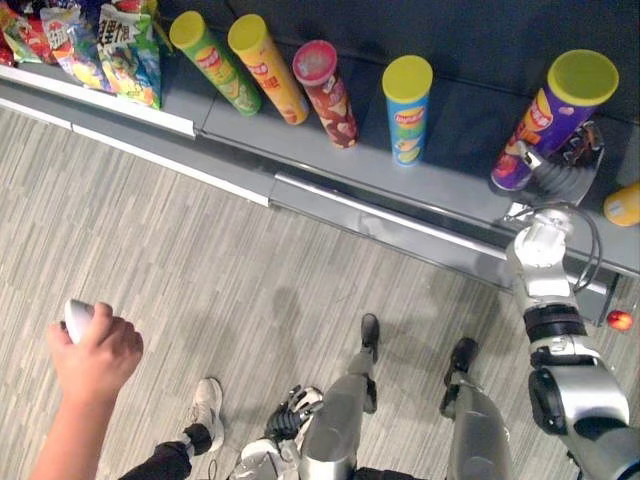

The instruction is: Put the gum and the chips on the shelf.

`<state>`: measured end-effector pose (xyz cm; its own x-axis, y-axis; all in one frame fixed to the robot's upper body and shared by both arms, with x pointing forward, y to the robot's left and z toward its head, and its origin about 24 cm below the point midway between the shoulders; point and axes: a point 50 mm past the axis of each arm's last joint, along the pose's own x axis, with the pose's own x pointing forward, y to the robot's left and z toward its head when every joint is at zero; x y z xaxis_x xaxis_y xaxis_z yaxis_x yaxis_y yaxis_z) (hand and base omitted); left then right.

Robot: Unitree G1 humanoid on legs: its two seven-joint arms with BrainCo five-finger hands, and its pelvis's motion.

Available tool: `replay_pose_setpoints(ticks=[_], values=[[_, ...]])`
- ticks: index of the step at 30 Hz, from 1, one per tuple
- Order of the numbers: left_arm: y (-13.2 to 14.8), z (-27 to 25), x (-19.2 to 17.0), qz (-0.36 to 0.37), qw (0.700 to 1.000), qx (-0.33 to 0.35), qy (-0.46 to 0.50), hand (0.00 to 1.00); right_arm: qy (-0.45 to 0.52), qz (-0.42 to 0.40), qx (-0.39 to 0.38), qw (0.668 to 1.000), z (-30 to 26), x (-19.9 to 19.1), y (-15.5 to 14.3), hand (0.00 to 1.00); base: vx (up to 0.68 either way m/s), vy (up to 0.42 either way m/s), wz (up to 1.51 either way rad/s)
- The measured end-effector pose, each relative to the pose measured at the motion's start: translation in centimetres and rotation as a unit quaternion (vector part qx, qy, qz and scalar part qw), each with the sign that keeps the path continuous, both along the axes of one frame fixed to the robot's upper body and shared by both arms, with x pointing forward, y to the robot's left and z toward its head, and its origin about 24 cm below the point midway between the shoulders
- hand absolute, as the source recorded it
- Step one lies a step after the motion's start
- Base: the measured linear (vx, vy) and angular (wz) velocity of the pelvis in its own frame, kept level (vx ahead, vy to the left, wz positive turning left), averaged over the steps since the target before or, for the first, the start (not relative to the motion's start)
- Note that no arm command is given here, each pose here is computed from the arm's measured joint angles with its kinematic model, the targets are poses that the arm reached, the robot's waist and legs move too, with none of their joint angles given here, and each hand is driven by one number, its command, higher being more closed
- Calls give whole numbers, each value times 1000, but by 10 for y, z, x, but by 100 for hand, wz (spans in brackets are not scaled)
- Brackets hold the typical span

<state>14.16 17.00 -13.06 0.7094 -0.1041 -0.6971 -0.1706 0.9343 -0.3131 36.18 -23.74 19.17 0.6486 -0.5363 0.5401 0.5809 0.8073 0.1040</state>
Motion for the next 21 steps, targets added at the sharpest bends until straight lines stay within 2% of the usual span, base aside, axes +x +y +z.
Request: replay_pose_setpoints(ticks=[21], values=[[-4, 2, 7, 9, 1000, -16, -5, 0, 12, -46, -11, 999, 8, 6, -20, 100, 28, -13, 1]])
